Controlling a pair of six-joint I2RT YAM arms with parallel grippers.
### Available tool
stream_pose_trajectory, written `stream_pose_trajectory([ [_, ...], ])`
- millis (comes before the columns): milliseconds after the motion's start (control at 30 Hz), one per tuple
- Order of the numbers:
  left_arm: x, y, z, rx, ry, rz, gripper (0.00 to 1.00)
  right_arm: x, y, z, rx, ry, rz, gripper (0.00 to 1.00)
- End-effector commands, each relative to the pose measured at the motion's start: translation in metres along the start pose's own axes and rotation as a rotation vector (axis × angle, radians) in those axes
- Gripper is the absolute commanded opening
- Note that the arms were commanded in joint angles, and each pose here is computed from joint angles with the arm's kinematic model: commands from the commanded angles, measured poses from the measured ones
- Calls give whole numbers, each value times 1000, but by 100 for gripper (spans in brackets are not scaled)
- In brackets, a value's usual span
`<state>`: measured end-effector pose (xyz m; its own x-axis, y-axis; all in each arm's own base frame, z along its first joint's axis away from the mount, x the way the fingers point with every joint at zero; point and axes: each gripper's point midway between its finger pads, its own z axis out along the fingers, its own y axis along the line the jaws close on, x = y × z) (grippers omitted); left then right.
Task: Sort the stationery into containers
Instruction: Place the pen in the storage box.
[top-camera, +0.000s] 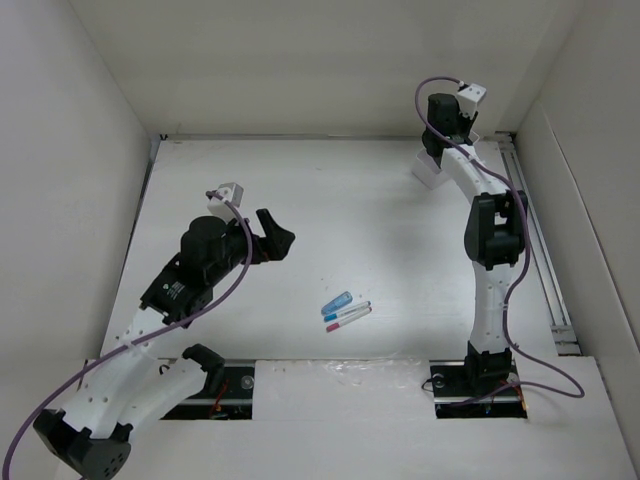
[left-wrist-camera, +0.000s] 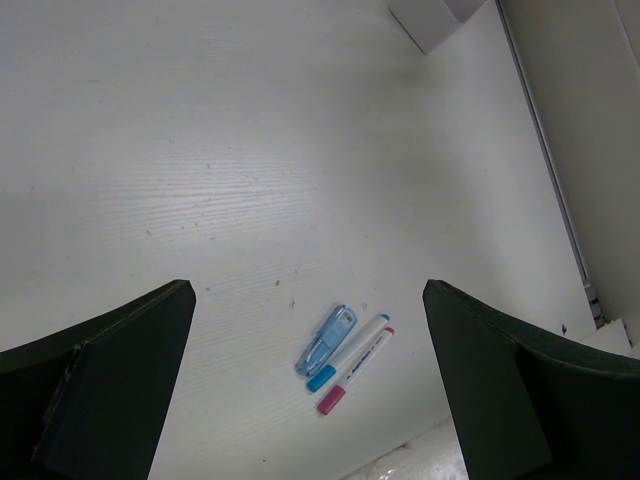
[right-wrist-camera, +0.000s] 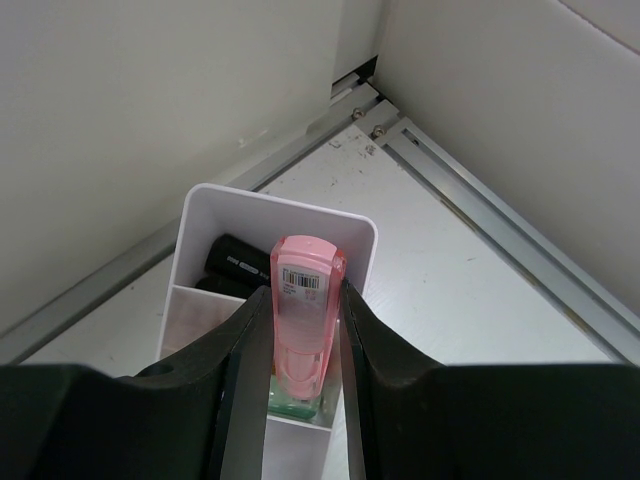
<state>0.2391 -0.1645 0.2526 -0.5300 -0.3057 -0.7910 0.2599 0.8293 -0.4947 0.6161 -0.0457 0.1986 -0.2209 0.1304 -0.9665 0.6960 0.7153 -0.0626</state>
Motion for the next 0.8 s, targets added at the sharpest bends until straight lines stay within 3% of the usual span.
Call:
stream_pose_trajectory([
  [0, -12, -5, -6, 14, -41, -1, 100, -5, 0, 6, 17, -35, 31, 26],
  [567, -12, -5, -9, 14, -41, -1, 100, -5, -3, 3, 19, -30, 25, 41],
  [667, -13, -6, -11, 19, -49, -2, 100, -16, -1, -5, 5, -44, 41, 52],
  [767, -15, -6, -12, 12, -54, -11, 100, -24, 1, -16, -19, -49, 56, 56],
])
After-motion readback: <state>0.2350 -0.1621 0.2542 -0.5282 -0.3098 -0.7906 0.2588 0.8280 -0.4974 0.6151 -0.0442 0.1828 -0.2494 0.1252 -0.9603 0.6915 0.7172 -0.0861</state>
